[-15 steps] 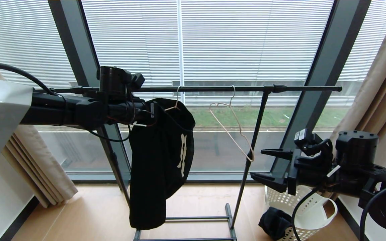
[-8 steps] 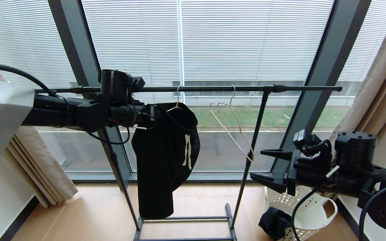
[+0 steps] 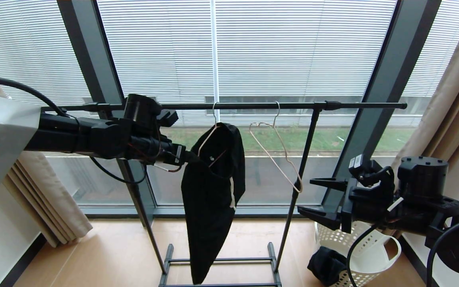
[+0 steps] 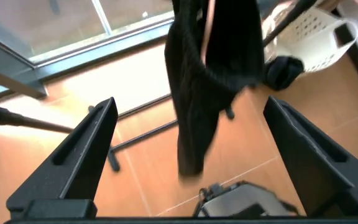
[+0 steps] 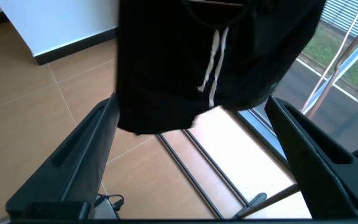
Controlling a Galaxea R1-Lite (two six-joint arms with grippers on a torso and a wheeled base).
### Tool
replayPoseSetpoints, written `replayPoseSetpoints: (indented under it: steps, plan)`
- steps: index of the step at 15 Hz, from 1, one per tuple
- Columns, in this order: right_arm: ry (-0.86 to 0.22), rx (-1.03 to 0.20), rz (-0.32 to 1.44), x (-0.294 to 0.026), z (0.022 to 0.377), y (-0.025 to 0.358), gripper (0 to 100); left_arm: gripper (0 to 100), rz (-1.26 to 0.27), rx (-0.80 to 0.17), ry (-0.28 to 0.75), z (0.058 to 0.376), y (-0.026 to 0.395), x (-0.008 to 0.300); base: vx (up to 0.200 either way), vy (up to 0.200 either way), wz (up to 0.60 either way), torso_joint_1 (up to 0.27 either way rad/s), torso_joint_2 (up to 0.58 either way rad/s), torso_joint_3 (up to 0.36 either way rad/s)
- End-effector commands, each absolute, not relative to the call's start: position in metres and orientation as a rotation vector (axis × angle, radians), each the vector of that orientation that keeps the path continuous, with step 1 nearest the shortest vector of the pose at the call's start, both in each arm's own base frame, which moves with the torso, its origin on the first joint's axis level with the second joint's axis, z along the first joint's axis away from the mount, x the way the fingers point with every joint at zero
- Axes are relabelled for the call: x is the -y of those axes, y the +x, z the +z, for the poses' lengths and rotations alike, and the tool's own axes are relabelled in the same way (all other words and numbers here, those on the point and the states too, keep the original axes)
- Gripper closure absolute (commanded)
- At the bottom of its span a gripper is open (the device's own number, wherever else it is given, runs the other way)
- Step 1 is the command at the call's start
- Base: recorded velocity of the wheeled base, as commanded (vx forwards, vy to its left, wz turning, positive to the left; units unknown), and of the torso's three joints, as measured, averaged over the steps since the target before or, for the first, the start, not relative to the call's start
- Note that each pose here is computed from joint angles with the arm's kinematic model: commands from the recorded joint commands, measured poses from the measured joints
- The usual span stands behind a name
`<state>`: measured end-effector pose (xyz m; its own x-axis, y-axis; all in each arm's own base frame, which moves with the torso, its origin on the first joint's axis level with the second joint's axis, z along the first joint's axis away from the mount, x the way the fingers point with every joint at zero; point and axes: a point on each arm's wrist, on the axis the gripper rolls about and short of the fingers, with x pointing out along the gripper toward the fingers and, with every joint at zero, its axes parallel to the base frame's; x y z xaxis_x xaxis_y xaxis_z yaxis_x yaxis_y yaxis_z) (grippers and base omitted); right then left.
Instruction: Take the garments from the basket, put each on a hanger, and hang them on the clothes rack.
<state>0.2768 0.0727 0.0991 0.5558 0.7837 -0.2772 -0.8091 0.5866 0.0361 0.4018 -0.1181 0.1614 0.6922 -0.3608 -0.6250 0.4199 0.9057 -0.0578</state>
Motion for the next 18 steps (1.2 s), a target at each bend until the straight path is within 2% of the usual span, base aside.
replayPoseSetpoints:
  steps: [1, 6, 9, 11, 13, 15, 16, 18]
  plan:
    - [-0.100, -0.276, 0.943, -0.073, 0.099, 0.277, 0, 0, -0.445, -0.701, 0.118, 0.160, 0.399, 0.118, 0.000, 0.000, 0.00, 0.000, 0.00, 0.000]
    - [-0.098, -0.277, 0.943, -0.073, 0.099, 0.277, 0, 0, -0.457, -0.732, 0.146, 0.163, 0.384, 0.114, 0.000, 0.000, 0.00, 0.000, 0.00, 0.000]
    - [-0.101, -0.269, 0.941, -0.073, 0.101, 0.277, 0, 0, -0.463, -0.709, 0.162, 0.184, 0.349, 0.103, 0.000, 0.000, 0.00, 0.000, 0.00, 0.000]
    - [-0.108, -0.250, 0.928, -0.072, 0.108, 0.274, 0, 0, -0.463, -0.708, 0.162, 0.193, 0.320, 0.095, 0.000, 0.000, 0.00, 0.000, 0.00, 0.000]
    - [-0.140, -0.184, 0.866, -0.070, 0.130, 0.252, 0, 0, -0.463, -0.680, 0.160, 0.207, 0.270, 0.081, 0.000, 0.000, 0.00, 0.000, 0.00, 0.000]
    - [-0.177, -0.122, 0.725, -0.066, 0.152, 0.220, 0, 0, -0.471, -0.641, 0.160, 0.215, 0.219, 0.068, 0.000, 0.000, 0.00, 0.000, 0.00, 0.000]
    - [-0.180, -0.116, 0.705, -0.065, 0.154, 0.213, 0, 0, -0.474, -0.633, 0.163, 0.216, 0.209, 0.067, 0.000, 0.000, 0.00, 0.000, 0.00, 0.000]
    - [-0.197, -0.120, 0.619, -0.065, 0.153, 0.172, 0, 0, -0.473, -0.598, 0.159, 0.207, 0.152, 0.049, 0.000, 0.000, 0.00, 0.000, 0.00, 0.000]
